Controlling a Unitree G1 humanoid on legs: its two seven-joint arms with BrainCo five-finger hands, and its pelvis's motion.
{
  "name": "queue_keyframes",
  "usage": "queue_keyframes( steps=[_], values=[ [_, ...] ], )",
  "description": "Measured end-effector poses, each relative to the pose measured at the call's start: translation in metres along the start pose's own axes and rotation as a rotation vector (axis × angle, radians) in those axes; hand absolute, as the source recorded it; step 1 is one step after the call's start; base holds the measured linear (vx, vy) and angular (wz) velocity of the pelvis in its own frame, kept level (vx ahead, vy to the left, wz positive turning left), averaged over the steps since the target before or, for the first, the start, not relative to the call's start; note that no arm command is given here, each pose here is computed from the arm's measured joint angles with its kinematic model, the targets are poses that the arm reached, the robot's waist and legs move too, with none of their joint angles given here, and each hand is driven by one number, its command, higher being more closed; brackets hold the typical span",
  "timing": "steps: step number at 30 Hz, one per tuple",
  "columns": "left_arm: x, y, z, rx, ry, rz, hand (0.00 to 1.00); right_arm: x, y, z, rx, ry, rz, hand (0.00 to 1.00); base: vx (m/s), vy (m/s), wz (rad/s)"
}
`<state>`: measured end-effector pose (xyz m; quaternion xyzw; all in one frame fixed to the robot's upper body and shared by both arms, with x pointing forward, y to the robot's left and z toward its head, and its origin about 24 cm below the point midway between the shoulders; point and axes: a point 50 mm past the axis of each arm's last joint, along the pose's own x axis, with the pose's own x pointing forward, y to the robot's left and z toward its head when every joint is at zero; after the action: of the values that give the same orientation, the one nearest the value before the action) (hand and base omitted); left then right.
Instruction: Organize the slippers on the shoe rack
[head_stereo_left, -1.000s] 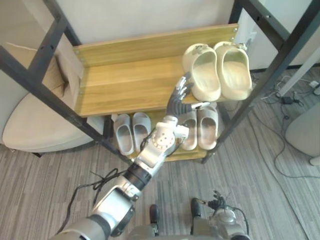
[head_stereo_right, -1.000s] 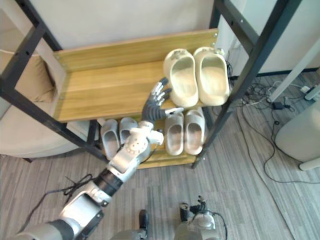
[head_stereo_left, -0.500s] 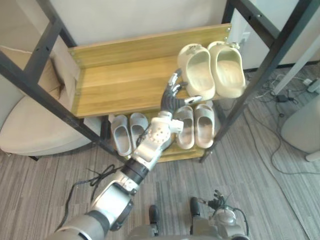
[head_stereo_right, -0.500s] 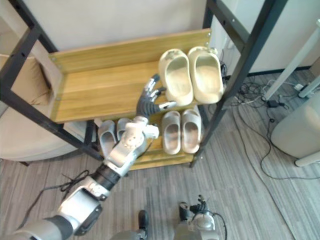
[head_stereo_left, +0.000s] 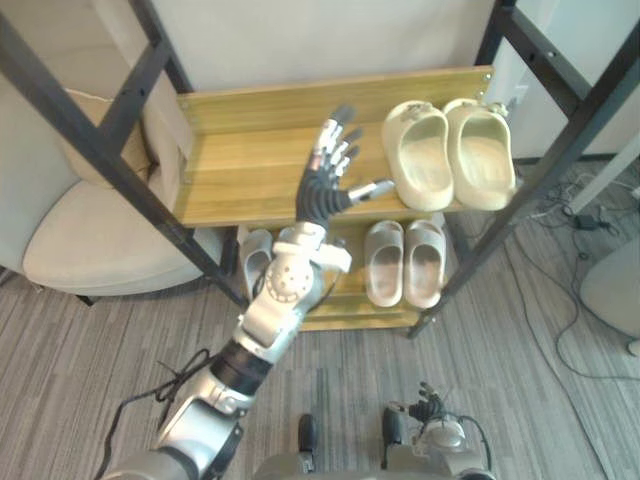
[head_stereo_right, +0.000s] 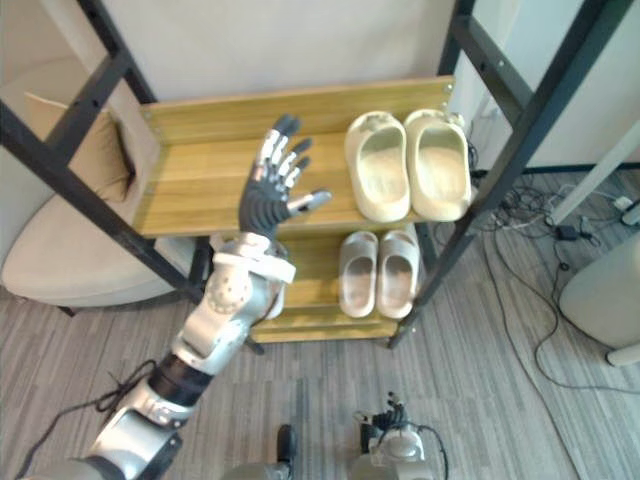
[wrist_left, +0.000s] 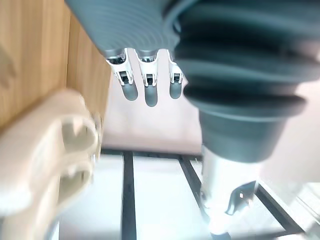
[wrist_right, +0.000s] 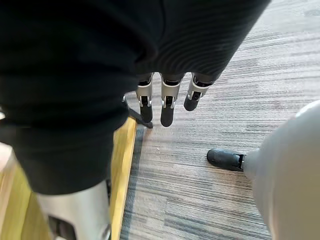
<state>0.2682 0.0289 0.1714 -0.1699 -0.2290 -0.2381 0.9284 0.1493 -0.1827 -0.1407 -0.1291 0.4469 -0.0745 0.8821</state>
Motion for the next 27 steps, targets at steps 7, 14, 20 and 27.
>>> queue_keyframes(
  steps=[7, 14, 20, 27],
  values=[
    [-0.044, -0.015, -0.033, -0.14, 0.179, -0.074, 0.0, 0.0, 0.003, -0.005, -0.038, 0.025, 0.016, 0.0, -0.02, -0.011, 0.15],
    [-0.123, 0.015, -0.093, -0.16, 0.534, 0.126, 0.0, -0.001, 0.006, -0.008, -0.094, 0.021, 0.031, 0.0, 0.0, -0.009, 0.12],
    [-0.212, 0.065, -0.133, -0.042, 0.881, 0.41, 0.0, -0.004, 0.005, -0.016, -0.092, 0.036, 0.034, 0.0, 0.01, -0.01, 0.09],
    [-0.292, 0.111, -0.138, 0.121, 1.146, 0.669, 0.0, -0.004, -0.023, -0.035, -0.036, 0.088, -0.041, 0.0, 0.04, -0.016, 0.18]
  ],
)
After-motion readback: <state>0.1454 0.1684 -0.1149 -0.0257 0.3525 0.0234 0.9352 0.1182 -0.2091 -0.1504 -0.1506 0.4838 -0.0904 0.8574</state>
